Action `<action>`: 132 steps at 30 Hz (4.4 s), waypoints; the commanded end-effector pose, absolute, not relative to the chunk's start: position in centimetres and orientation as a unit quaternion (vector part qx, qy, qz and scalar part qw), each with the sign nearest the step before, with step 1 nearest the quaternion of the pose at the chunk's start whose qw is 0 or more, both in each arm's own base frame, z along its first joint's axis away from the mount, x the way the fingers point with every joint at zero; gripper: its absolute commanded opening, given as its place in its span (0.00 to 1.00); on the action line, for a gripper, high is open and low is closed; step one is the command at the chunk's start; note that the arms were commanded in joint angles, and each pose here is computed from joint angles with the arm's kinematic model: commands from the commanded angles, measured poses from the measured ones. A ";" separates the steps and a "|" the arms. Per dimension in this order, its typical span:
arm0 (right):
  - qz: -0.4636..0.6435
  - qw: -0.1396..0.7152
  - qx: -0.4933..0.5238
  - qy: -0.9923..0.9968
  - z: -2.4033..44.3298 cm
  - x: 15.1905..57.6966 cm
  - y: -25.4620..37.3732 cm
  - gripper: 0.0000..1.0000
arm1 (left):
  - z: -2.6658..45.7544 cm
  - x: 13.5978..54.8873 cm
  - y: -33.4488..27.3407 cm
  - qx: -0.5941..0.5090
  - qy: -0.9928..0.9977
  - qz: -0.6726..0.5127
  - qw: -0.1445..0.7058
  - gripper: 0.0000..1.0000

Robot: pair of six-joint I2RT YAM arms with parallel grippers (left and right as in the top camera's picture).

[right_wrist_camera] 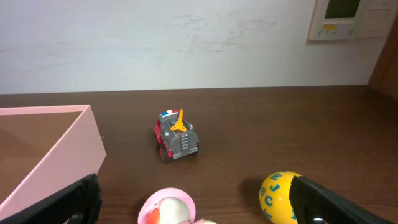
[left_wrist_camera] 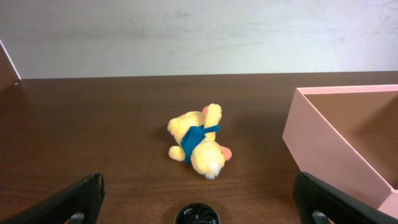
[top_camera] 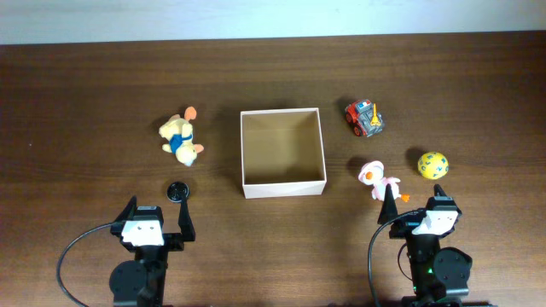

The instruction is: Pack container

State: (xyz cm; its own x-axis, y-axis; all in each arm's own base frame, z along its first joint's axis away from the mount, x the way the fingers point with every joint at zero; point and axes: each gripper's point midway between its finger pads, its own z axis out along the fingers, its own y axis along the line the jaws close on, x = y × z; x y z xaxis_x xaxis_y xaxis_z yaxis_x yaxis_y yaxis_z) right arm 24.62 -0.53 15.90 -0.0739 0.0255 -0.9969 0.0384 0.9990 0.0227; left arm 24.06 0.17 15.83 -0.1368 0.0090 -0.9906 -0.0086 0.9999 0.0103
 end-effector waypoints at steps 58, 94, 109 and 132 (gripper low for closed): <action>-0.038 0.780 0.075 0.621 26.5 23.1 -2.8 0.98 | 15.3 24.1 0.0 0.012 0.755 0.010 0.656 0.99; -0.020 0.318 0.020 0.948 23.4 46.8 -0.6 0.99 | 15.3 24.1 0.0 0.012 0.755 0.010 0.656 0.99; 0.028 0.229 -0.119 0.966 16.5 46.8 2.2 0.99 | 15.3 24.1 0.0 0.012 0.755 0.010 0.656 0.99; 0.023 0.165 -0.203 0.965 10.9 46.3 3.3 0.99 | 15.3 24.1 0.0 0.012 0.755 0.010 0.656 0.99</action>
State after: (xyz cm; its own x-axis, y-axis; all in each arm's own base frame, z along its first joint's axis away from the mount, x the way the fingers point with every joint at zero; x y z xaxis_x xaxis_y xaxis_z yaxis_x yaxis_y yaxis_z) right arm 46.17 2.80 10.73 -0.8750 -0.3680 -0.3146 -0.3797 0.9247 -0.0258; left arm 24.07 0.16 15.87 -0.1334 0.0120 -0.9910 -0.0078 0.9999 0.0132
